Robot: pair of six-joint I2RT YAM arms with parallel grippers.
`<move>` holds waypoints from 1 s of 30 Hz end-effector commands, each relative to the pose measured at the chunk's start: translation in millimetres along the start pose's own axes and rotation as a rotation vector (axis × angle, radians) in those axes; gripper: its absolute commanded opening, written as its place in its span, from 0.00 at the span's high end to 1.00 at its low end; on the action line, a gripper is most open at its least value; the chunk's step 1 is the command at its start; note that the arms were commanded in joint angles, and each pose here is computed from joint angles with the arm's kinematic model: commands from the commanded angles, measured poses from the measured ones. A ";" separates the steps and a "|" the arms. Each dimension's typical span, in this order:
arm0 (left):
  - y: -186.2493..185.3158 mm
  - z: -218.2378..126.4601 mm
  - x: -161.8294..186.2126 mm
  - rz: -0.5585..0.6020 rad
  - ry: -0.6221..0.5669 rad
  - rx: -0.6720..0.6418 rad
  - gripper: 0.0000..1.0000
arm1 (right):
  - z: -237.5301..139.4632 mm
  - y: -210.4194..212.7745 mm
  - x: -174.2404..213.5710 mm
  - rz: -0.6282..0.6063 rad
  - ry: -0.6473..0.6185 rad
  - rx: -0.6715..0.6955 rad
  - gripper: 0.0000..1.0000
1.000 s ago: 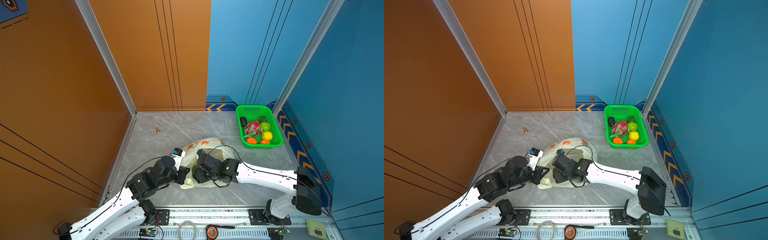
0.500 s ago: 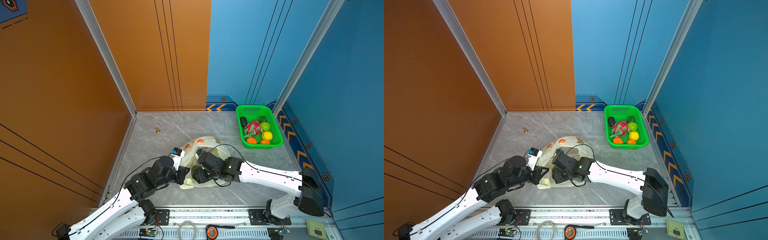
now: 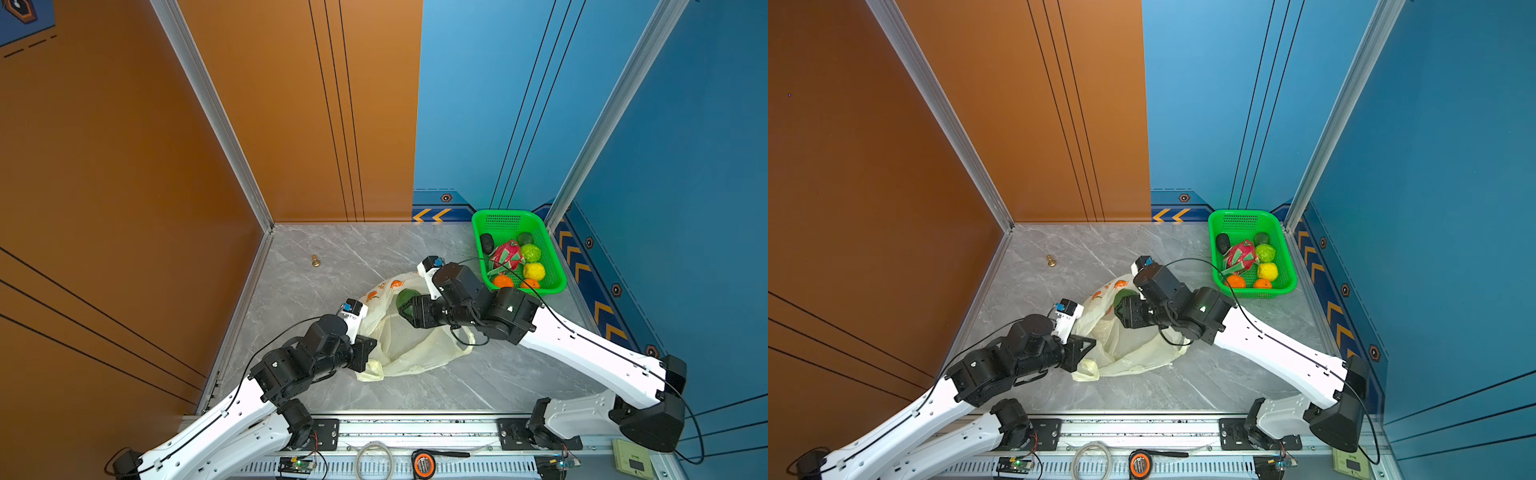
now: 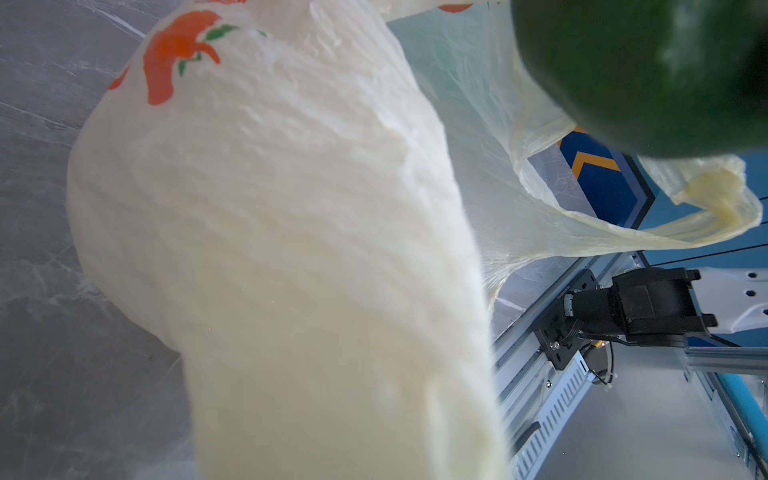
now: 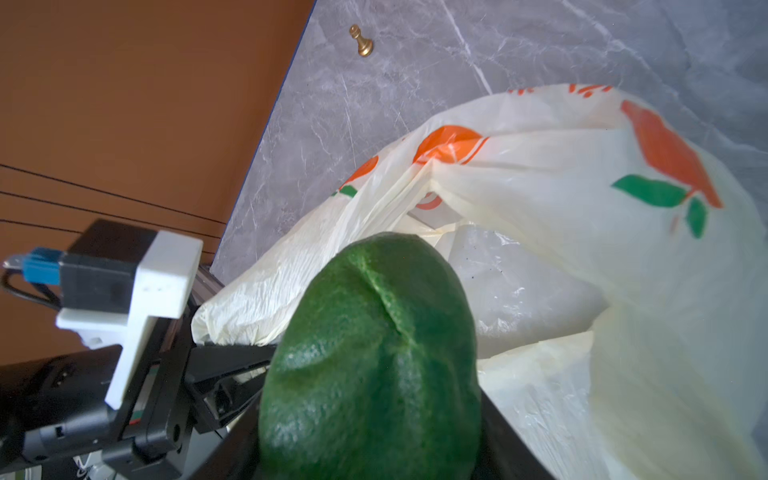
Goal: Untie the knot of the plastic bag and take out the fruit
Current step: 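Lift the dark green fruit out of the bag toward the basket, then lower the dark green fruit into the basket and open the right gripper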
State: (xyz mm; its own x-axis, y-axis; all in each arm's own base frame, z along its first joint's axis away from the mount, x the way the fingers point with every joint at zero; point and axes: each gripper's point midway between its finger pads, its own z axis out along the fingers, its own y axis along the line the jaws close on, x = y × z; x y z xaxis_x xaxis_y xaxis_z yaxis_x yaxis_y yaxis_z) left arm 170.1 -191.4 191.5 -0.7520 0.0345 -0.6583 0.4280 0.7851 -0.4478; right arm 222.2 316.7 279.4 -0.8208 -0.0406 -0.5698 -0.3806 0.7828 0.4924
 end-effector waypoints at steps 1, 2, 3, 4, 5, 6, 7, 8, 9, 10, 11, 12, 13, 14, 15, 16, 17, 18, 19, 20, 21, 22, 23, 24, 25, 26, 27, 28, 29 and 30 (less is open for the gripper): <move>6.0 -1.6 12.1 0.014 0.033 -0.004 1.00 | -26.2 -7.9 -25.4 0.021 -0.047 -0.015 0.41; 7.4 -2.4 13.1 0.017 0.035 -0.007 1.00 | -29.4 -12.9 -32.5 0.031 -0.059 -0.013 0.41; 8.7 -2.7 14.8 0.021 0.038 -0.010 1.00 | -32.7 -19.9 -40.3 0.045 -0.072 -0.011 0.41; 10.2 -2.9 15.6 0.023 0.040 -0.014 1.00 | -35.2 -27.3 -47.0 0.059 -0.082 -0.009 0.41; 11.2 -3.3 16.0 0.024 0.040 -0.015 1.00 | -37.3 -35.1 -52.8 0.071 -0.093 0.000 0.41; 11.5 -3.5 15.9 0.026 0.039 -0.014 1.00 | -39.3 -42.4 -58.1 0.078 -0.103 0.006 0.41; 12.0 -3.5 15.8 0.024 0.039 -0.014 1.00 | -43.3 -57.7 -68.1 0.102 -0.126 0.028 0.41; 13.1 -3.1 16.1 0.022 0.040 -0.015 1.00 | -46.1 -69.6 -75.2 0.113 -0.143 0.048 0.41; 13.3 -2.9 16.2 0.022 0.042 -0.014 1.00 | -49.7 -81.0 -82.0 0.126 -0.160 0.065 0.41; 13.4 -2.4 16.8 0.021 0.046 -0.013 1.00 | -53.0 -90.8 -88.2 0.137 -0.176 0.079 0.41; 14.0 -2.1 17.1 0.020 0.049 -0.013 1.00 | -56.1 -105.0 -94.8 0.147 -0.194 0.107 0.41; 14.5 -1.7 17.4 0.018 0.051 -0.014 1.00 | -58.7 -119.6 -100.1 0.163 -0.208 0.133 0.41; 14.7 -1.3 17.9 0.018 0.054 -0.014 1.00 | -60.3 -131.8 -105.6 0.178 -0.223 0.152 0.41; 14.9 -1.4 17.8 0.019 0.054 -0.013 1.00 | -62.2 -147.2 -111.9 0.195 -0.241 0.178 0.41; 15.2 -1.4 17.7 0.024 0.054 -0.013 1.00 | -62.7 -162.8 -117.9 0.215 -0.260 0.202 0.41; 15.3 -1.5 17.6 0.030 0.054 -0.012 1.00 | -63.9 -176.2 -124.5 0.235 -0.281 0.219 0.41; 14.6 -1.4 18.6 0.039 0.059 -0.007 1.00 | -62.8 -190.9 -131.1 0.253 -0.298 0.239 0.41; 14.5 -1.2 19.0 0.050 0.060 -0.005 1.00 | -60.8 -206.1 -137.5 0.271 -0.311 0.257 0.41; 14.7 -1.3 19.5 0.056 0.063 -0.004 1.00 | -58.9 -217.5 -143.5 0.279 -0.321 0.272 0.41; 15.4 -0.9 19.8 0.060 0.064 -0.006 1.00 | -55.3 -233.3 -149.6 0.288 -0.325 0.300 0.41; 16.0 -0.9 19.7 0.063 0.063 -0.007 1.00 | -52.1 -249.1 -155.7 0.300 -0.331 0.327 0.41; 16.9 -0.4 20.5 0.066 0.065 -0.010 1.00 | -48.8 -264.6 -162.2 0.313 -0.341 0.349 0.41; 18.1 0.0 20.8 0.066 0.066 -0.013 1.00 | -45.6 -278.9 -167.5 0.327 -0.351 0.368 0.41; 19.5 0.9 22.2 0.065 0.070 -0.017 1.00 | -42.8 -296.2 -173.6 0.344 -0.366 0.394 0.41; 20.4 1.4 22.6 0.067 0.071 -0.020 1.00 | -40.1 -312.9 -179.2 0.360 -0.382 0.420 0.41; 21.5 1.6 22.4 0.066 0.069 -0.025 1.00 | -36.7 -327.8 -183.6 0.379 -0.394 0.438 0.41; 22.3 1.6 21.9 0.064 0.068 -0.028 1.00 | -33.4 -343.6 -190.0 0.402 -0.410 0.450 0.41; 22.7 1.1 20.7 0.064 0.064 -0.030 1.00 | -28.6 -357.5 -196.2 0.416 -0.419 0.460 0.41; 23.1 0.8 20.5 0.062 0.064 -0.031 1.00 | -25.3 -368.2 -202.3 0.424 -0.424 0.472 0.41; 23.4 0.0 20.4 0.062 0.062 -0.032 1.00 | -19.8 -378.3 -209.6 0.423 -0.424 0.485 0.41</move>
State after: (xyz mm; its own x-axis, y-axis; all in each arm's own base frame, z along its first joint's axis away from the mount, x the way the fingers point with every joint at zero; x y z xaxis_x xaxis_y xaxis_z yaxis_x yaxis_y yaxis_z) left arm 167.8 -176.5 173.6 -0.7482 0.0986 -0.6562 0.4555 0.7953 -0.3999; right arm 493.7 34.5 201.2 -0.6749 0.4804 -0.5601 0.2521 0.8635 0.4368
